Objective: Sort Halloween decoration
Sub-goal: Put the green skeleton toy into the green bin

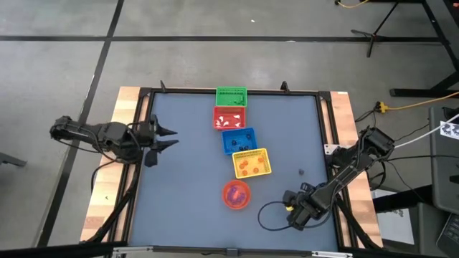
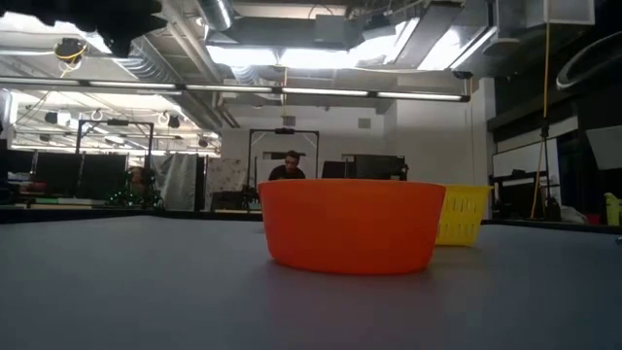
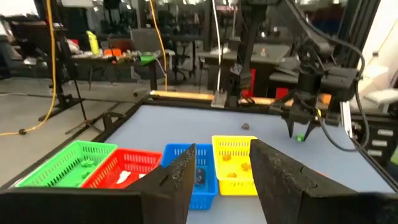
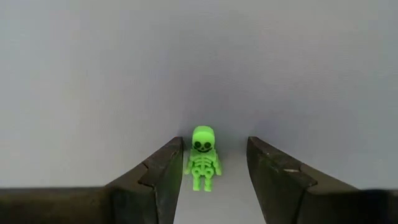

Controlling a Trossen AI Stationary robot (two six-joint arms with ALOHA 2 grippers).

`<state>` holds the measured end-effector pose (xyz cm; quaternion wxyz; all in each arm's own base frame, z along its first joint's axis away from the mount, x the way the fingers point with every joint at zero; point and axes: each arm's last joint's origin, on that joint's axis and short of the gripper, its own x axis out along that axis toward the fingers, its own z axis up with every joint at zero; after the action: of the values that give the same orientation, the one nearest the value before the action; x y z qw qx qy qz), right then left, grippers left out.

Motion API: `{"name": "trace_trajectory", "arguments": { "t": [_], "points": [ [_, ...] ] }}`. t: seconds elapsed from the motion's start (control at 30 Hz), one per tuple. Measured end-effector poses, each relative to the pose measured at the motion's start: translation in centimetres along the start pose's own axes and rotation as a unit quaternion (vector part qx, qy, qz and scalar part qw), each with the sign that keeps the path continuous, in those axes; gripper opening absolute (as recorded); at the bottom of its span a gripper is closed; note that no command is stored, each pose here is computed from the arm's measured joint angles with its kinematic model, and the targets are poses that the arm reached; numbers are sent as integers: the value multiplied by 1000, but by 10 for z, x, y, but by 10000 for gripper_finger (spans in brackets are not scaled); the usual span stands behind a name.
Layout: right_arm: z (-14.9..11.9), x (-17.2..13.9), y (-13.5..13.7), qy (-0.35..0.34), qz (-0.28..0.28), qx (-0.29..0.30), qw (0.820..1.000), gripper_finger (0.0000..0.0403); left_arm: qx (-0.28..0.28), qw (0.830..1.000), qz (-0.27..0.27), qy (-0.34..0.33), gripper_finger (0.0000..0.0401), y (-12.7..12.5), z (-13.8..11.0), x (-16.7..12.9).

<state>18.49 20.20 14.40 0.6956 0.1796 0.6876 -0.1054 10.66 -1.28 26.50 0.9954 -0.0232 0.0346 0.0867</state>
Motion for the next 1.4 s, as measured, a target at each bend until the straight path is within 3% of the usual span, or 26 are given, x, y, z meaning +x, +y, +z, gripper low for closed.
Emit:
{"name": "trace_trajectory", "arguments": {
  "t": [0.23, 0.73, 1.03, 1.4],
  "points": [
    [0, 0, 0, 4, 2, 0, 1000, 169, -14, 999, 2, -35, 137, 8, -17, -15],
    [0, 0, 1, 7, 7, 0, 1000, 30, 6, 998, 28, -49, 137, 11, -58, -12],
    [12, -2, 0, 11, 18, 13, 1000, 29, 7, 997, 27, -74, 137, 8, -88, -1],
    [72, -36, 7, -55, 78, -36, 995, 29, 46, 996, 25, -66, 137, 8, -92, 0]
  ]
}}
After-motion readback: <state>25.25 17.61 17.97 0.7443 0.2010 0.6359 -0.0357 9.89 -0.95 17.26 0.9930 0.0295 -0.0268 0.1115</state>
